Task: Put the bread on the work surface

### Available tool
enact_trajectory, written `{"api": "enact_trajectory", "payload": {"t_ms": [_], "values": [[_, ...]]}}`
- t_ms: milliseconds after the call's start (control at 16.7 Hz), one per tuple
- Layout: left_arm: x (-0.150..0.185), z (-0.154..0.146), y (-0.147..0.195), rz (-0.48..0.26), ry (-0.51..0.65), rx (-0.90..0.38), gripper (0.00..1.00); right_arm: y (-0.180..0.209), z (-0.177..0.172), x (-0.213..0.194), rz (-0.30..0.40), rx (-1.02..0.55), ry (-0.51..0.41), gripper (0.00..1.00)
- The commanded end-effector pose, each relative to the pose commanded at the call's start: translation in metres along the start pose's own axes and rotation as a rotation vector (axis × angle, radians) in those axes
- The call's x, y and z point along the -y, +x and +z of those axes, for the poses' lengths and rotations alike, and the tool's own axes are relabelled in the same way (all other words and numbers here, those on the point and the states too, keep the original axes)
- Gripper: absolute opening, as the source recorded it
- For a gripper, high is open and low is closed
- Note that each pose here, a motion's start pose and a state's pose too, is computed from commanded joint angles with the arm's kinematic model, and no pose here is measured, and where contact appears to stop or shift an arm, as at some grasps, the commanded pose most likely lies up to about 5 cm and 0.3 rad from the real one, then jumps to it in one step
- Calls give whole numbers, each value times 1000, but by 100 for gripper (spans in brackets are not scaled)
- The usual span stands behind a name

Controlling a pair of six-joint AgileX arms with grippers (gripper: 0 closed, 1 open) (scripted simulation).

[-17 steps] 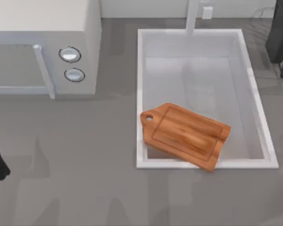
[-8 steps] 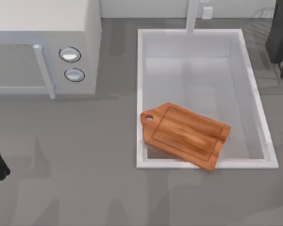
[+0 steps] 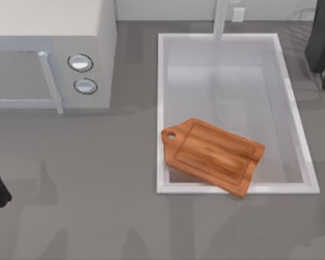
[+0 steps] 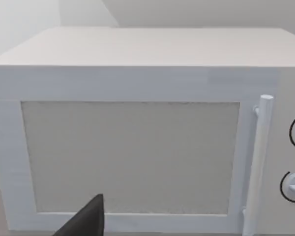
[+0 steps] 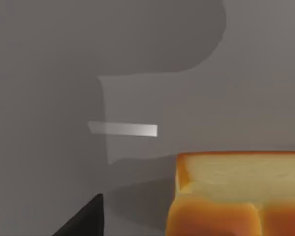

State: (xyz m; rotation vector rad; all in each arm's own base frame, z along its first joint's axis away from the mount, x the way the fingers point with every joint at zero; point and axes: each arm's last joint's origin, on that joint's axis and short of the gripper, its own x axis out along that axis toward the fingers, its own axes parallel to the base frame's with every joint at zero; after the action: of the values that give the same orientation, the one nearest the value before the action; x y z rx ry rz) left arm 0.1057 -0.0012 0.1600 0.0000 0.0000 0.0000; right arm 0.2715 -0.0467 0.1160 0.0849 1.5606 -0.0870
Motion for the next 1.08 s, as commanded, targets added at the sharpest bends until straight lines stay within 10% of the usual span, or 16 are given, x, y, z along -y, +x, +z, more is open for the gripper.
{"api": "enact_trajectory", "payload": {"t_ms": [360,1080], "values": [[0,0,0,0,0,0,100,13,-2,0,1,-11,0,100],[0,0,0,0,0,0,100,13,-2,0,1,-11,0,10]]}}
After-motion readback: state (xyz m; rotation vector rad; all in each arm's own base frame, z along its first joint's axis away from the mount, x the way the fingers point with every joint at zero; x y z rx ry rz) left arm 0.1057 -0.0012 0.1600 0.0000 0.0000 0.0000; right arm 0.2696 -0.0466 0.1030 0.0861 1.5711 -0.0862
